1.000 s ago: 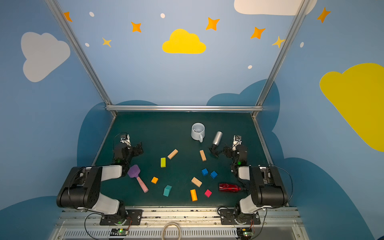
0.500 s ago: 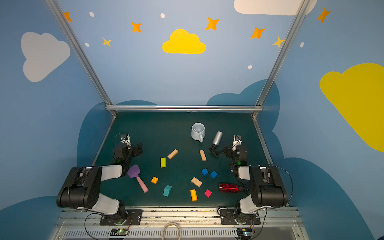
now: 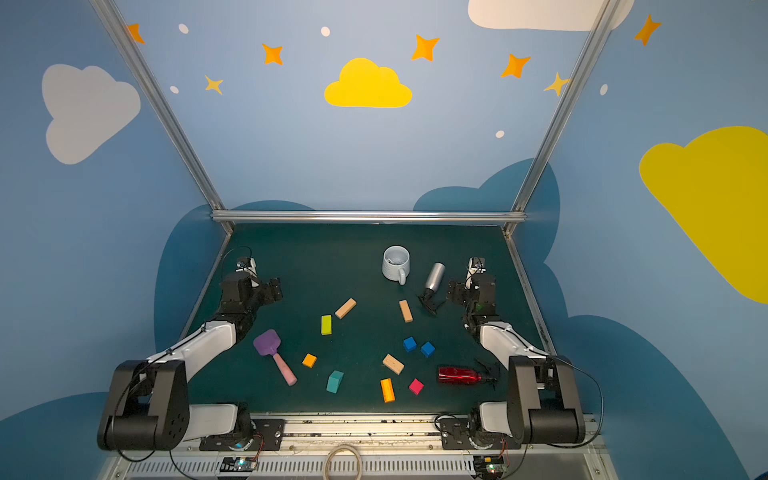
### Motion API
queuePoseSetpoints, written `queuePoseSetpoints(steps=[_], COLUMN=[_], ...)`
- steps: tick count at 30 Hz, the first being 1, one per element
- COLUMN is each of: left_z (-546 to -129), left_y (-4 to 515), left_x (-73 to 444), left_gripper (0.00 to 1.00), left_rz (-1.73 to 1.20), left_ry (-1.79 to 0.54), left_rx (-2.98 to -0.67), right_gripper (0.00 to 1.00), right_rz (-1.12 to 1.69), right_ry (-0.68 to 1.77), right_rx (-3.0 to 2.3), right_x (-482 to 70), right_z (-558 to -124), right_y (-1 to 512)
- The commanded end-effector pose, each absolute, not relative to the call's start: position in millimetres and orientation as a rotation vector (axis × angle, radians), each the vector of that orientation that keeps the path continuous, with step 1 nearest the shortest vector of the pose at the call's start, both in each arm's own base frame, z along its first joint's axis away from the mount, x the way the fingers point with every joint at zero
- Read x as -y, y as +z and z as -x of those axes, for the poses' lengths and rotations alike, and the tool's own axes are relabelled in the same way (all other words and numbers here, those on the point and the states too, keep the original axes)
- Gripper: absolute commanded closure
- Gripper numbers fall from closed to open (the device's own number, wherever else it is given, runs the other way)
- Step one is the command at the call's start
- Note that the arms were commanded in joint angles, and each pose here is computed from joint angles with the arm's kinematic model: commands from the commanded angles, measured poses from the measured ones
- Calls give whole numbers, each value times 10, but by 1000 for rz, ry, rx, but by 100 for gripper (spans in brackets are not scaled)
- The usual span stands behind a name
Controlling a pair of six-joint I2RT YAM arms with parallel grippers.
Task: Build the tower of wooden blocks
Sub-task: 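Reach the right gripper toward the wooden blocks while the left arm rises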
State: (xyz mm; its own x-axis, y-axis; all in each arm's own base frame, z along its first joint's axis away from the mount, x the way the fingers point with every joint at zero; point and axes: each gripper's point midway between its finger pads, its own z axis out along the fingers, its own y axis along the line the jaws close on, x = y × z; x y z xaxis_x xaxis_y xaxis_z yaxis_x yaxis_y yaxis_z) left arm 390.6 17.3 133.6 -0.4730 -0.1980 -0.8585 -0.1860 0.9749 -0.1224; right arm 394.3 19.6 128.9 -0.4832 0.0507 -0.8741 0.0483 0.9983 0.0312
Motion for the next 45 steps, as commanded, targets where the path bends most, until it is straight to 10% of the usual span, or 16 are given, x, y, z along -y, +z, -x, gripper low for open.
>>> queuePoseSetpoints(steps=[1,21,45], left_z=[-3868,-3705,-3406], left_y=[1572,2306,2498], left_x=[-86,503,1062], left_gripper=[7,10,11], left_rz=[276,176,41], left_ry=[-64,-386,-515], left_rx=[-2057,-1993,-2024], right_gripper=[6,7,7], right_rz=[-100,-74,-174], right_ry=[6,56,10], right_rx=[-2126,-2124,-2358], right_x=[-258,-820,-1976], right_z=[-3840,-3273,-2959], right_y=[1313,2011,1495])
